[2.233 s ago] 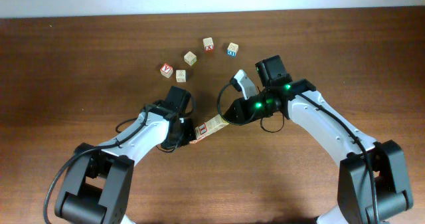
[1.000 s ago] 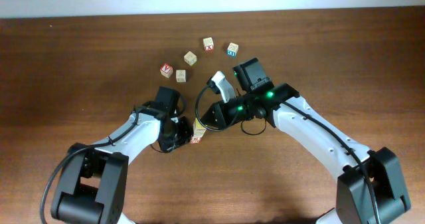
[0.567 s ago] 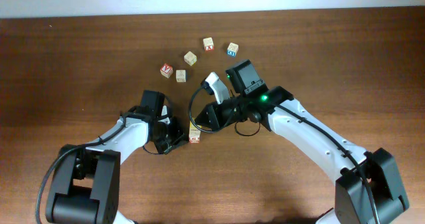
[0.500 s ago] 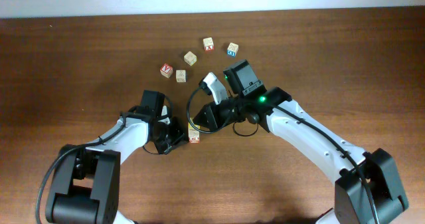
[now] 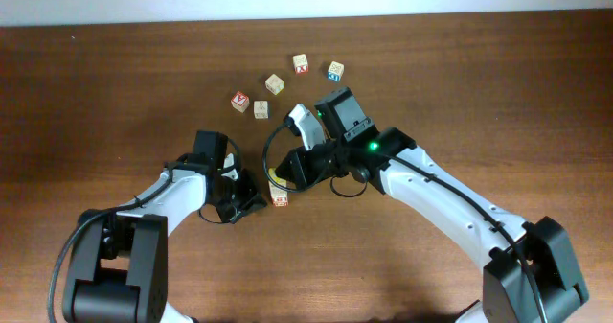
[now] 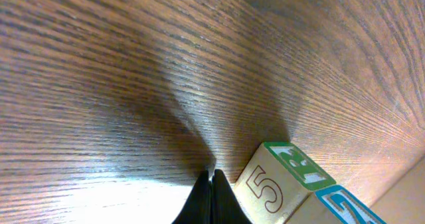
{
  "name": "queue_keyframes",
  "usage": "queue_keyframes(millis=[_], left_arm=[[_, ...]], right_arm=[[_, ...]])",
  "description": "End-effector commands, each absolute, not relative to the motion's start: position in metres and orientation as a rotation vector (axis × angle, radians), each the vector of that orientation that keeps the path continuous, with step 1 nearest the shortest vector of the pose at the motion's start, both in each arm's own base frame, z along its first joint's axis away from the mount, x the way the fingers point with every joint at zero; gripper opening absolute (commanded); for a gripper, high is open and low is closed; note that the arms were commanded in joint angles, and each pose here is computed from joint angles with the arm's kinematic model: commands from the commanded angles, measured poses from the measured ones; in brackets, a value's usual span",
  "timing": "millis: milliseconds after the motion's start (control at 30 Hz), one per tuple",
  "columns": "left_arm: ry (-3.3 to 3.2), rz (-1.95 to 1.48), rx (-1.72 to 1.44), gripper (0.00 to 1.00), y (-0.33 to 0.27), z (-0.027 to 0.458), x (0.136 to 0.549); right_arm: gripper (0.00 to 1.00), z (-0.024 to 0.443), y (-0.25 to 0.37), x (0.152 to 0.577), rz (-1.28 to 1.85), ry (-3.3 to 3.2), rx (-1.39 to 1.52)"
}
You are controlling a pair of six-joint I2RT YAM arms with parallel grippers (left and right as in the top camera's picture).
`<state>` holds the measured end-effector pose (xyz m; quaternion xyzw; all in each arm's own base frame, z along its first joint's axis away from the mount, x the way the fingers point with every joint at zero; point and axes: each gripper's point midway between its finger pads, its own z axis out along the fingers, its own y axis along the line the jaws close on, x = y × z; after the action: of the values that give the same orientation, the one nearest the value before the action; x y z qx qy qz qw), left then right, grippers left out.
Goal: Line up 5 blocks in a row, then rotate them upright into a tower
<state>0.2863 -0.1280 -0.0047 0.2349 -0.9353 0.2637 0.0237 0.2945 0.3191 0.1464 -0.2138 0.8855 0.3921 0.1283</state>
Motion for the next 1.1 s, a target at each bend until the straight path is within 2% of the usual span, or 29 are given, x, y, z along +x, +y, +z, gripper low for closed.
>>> queue_keyframes(millis=[0, 567, 1067], left_arm=[[-2.916, 0.689, 0.731, 0.0, -0.114, -0.021, 0.274], [-2.916, 0.689, 0.731, 0.0, -0.114, -0.021, 0.274], [-2.916, 0.689, 0.731, 0.0, -0.114, -0.021, 0.274]], right_arm=[[0.04, 0.094, 0.3, 0.294, 0.944, 2.739, -0.552], [0.04, 0.136, 0.312, 0.294, 0.982, 2.659, -0.601], [0.04, 0.149, 0.328, 0.292, 1.001, 2.607, -0.653]])
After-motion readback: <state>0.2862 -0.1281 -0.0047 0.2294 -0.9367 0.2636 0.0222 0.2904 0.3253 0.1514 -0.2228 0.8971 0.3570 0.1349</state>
